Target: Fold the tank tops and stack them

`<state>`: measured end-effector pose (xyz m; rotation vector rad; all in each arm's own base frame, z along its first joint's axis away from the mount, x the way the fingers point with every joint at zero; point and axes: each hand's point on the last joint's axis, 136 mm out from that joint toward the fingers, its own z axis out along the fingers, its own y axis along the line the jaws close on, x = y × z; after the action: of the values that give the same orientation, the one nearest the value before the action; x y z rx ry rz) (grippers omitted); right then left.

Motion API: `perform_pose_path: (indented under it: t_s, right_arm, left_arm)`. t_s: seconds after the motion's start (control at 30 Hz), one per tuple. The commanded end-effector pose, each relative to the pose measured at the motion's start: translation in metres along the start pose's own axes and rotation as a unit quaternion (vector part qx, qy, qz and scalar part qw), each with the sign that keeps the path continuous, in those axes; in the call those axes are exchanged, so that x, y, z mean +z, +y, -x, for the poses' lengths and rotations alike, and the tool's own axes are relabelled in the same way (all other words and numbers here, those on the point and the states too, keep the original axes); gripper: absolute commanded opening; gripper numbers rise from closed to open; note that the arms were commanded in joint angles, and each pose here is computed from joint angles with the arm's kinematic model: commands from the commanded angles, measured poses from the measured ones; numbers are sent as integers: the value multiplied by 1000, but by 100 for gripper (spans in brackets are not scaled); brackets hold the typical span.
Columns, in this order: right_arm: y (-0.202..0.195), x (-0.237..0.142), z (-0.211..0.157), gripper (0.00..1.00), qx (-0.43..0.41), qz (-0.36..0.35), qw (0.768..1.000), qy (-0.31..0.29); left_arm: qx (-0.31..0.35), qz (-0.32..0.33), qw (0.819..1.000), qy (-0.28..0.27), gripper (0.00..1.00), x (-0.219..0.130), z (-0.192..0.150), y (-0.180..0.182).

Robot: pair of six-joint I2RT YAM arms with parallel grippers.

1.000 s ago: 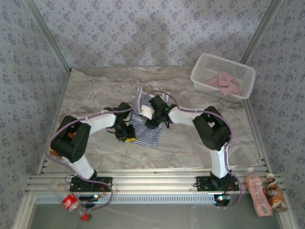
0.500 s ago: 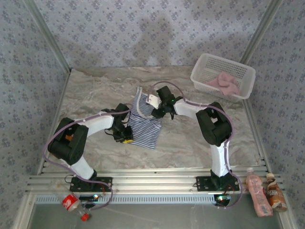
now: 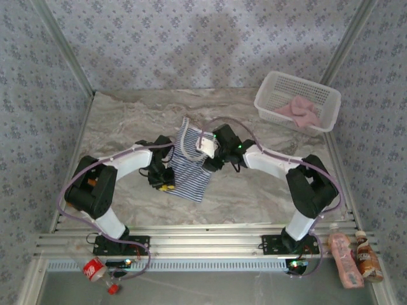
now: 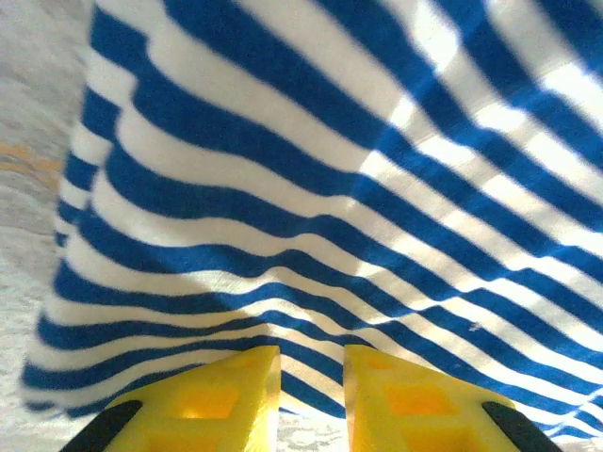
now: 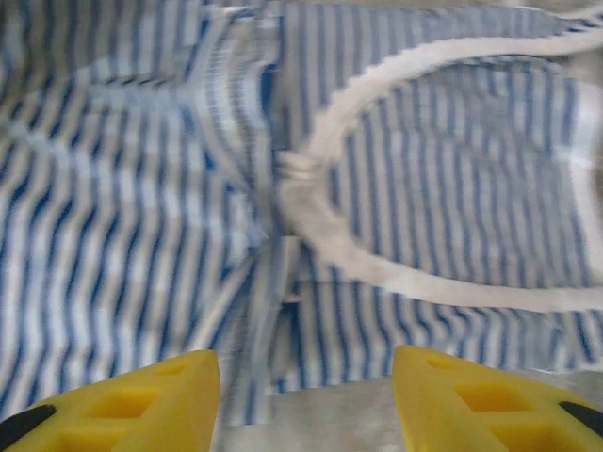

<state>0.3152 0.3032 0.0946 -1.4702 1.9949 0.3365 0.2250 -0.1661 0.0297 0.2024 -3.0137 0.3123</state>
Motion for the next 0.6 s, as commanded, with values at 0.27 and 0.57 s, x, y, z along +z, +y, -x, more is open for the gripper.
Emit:
perform_pose_path:
  t_s: [0.27, 0.57]
  right_arm:
    - [14, 31, -35, 54, -21, 22, 999, 41]
    - [-22, 39, -40, 51, 17, -19, 997, 74]
  left_arm:
    - [27, -12, 999, -19, 27, -9, 59, -31]
    - [42, -20, 998, -37, 26, -11, 108, -42]
